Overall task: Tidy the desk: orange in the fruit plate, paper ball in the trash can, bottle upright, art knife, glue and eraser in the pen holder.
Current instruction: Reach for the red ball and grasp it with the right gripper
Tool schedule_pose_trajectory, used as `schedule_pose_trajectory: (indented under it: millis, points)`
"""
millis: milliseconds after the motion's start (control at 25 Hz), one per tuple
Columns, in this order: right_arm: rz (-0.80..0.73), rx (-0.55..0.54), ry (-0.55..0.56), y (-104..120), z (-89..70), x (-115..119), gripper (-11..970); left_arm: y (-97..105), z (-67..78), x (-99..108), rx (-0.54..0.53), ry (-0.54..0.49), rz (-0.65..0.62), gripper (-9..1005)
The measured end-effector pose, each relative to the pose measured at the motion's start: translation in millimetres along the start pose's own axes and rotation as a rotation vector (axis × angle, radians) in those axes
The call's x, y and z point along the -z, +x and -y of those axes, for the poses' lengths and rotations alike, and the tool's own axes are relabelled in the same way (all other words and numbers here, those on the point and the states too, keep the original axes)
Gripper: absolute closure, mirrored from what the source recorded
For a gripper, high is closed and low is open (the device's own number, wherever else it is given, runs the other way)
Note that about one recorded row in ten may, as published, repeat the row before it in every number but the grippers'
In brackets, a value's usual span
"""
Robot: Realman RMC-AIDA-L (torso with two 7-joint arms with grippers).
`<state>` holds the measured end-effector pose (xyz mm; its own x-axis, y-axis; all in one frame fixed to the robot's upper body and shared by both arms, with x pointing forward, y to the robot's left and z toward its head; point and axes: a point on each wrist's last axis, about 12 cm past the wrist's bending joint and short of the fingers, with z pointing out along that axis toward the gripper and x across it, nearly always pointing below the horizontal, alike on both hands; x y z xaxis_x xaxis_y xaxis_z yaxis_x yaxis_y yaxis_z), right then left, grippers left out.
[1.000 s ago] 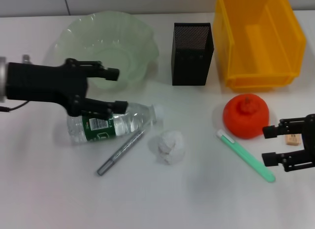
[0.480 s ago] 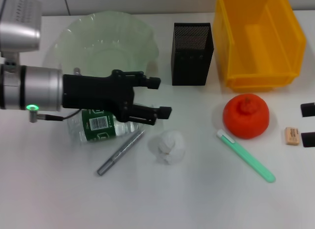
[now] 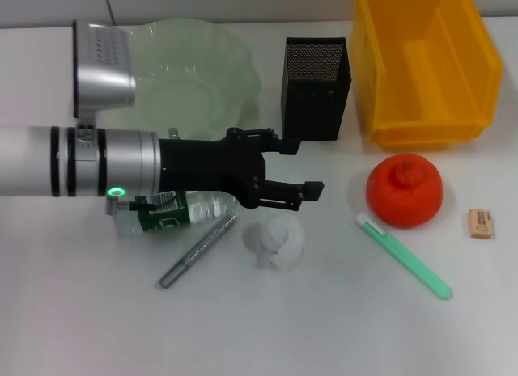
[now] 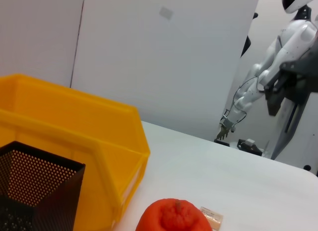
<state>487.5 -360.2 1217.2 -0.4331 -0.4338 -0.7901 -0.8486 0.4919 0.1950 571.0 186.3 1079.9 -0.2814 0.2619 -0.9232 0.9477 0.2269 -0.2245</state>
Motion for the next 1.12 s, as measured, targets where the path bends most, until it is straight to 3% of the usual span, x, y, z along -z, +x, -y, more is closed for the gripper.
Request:
schedule_pose_trajectory:
  millis: [160,320,440,520,560,760,880,1120]
  points:
    - [-0.001,-0.001,0.057,-9,1.6,1,279,0,0.0,-4,-0.004,-0.006,0.009,135]
    - [-0.006,-0.020,0.094,-13,10.7,-9,284,-3,1.0,7,-0.001,0.014,0.036,136]
    - [-0.049,-0.038,0.113,-14,18.1,-24,288,-11,6.9,39,-0.008,0.064,0.066,136]
    - [-0.083,-0.055,0.128,-16,23.0,-37,290,-12,8.8,45,-0.007,0.073,0.068,136]
    - [-0.097,-0.064,0.133,-17,24.5,-43,291,-13,14.0,63,-0.019,0.093,0.069,136]
    - [-0.159,-0.110,0.157,-25,34.7,-75,297,-7,20.6,94,-0.010,0.101,0.083,135]
    - [-0.197,-0.110,0.138,-28,36.5,-95,301,-2,24.3,108,-0.004,0.095,0.104,135]
    - [-0.304,-0.098,0.156,-35,42.2,-123,309,5,26.9,118,0.015,0.057,0.124,135]
